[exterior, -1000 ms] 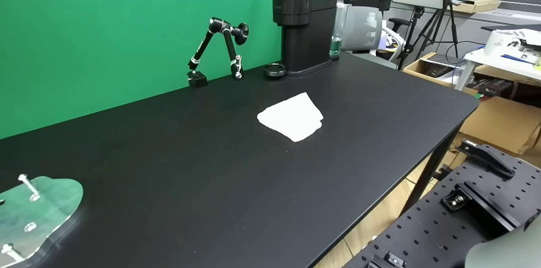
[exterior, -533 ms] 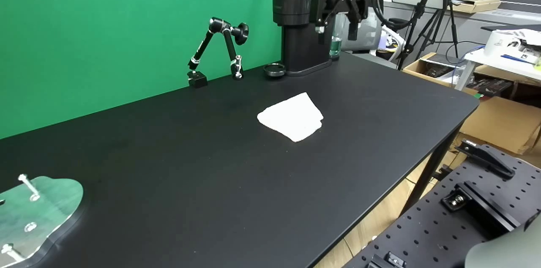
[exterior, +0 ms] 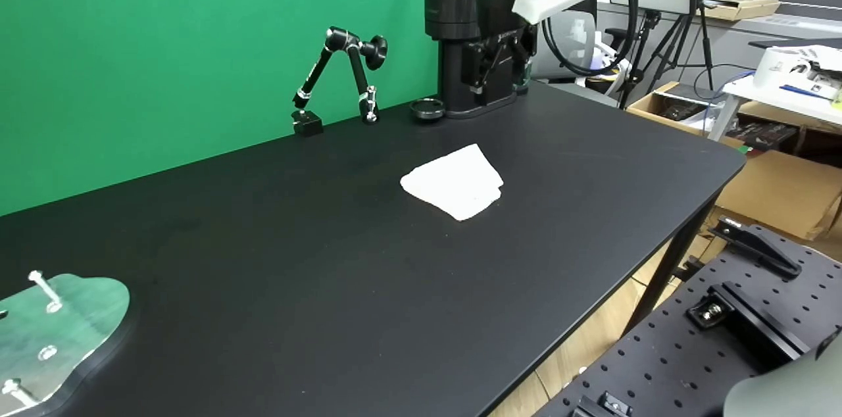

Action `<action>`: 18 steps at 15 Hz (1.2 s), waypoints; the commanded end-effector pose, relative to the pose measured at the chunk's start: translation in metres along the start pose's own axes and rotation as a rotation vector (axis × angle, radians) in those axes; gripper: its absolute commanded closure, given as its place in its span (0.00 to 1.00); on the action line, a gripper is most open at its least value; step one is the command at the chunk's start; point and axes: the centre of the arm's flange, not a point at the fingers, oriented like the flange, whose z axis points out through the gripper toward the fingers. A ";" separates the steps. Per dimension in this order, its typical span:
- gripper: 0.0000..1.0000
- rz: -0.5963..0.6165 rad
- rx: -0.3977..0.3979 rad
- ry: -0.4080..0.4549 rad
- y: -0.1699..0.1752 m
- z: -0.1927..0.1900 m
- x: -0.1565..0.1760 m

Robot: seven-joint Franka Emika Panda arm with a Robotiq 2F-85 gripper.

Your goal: Put the cloth on the stand

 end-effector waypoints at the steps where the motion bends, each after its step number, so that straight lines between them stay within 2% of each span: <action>1: 0.00 -0.024 -0.016 -0.005 -0.001 0.004 0.001; 9: 0.00 -0.375 -0.029 -0.062 -0.041 0.059 0.011; 14: 0.00 -0.458 -0.078 -0.026 -0.062 0.089 0.010; 18: 0.00 -0.455 -0.080 -0.029 -0.068 0.112 0.004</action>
